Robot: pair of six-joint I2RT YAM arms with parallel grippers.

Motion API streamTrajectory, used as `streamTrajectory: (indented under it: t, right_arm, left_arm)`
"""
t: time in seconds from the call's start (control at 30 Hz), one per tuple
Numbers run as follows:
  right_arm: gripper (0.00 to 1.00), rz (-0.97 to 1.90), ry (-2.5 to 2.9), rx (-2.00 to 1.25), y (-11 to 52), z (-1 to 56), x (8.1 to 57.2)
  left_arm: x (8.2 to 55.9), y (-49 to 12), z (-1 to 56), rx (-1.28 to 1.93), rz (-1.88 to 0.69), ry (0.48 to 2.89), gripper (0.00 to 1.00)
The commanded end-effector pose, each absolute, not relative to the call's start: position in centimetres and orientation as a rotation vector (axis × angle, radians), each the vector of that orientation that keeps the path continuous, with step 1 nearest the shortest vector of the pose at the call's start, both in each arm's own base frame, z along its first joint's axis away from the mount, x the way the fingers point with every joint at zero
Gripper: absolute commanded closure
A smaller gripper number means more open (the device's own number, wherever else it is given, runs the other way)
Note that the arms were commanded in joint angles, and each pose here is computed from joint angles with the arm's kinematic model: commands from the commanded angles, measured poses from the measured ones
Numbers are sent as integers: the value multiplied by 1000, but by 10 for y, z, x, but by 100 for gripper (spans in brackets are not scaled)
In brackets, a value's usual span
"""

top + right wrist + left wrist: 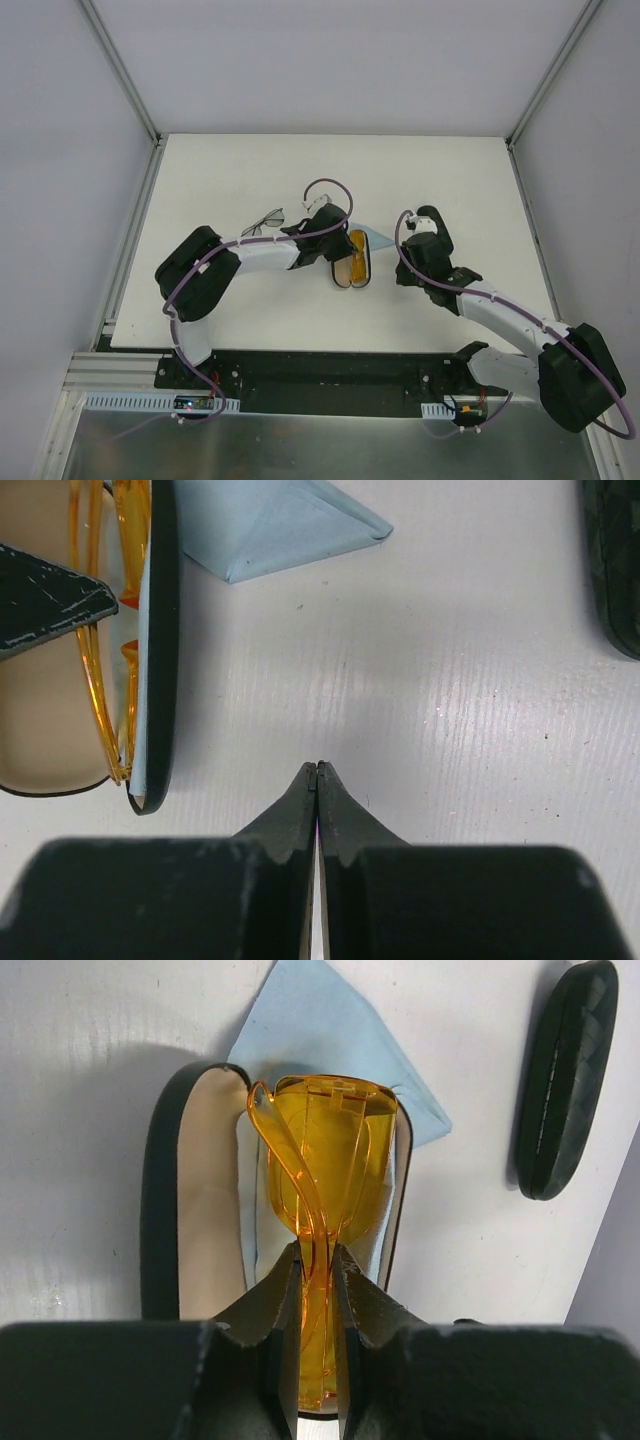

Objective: Organize the sunglasses
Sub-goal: Place the sunglasses in the sunglasses case.

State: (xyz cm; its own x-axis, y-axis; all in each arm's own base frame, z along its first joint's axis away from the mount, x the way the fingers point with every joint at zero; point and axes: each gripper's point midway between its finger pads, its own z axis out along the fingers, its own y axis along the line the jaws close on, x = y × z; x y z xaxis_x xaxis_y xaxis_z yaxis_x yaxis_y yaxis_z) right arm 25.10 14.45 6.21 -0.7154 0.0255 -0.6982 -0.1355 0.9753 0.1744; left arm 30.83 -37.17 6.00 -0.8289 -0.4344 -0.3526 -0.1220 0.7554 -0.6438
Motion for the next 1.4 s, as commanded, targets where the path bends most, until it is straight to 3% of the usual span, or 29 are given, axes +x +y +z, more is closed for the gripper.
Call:
streamTrajectory:
  t: [0.0, 0.3, 0.83, 1.03, 1.37]
  right_arm:
    - [99, 308, 2323, -53, 148, 69, 256]
    - [99, 306, 2333, -51, 148, 67, 257]
    - [99, 310, 2330, -16, 142, 68, 259]
    - [99, 313, 2326, -4, 140, 69, 259]
    - [99, 314, 2313, 19, 135, 71, 259]
  left_arm:
    - [312, -389, 75, -435, -937, 2426, 100]
    - [310, -404, 64, -386, -946, 2466, 100]
    - [300, -414, 48, -168, -688, 2617, 100]
    - [297, -413, 56, -120, -683, 2603, 82]
    - [302, -423, 97, -23, -744, 2535, 69]
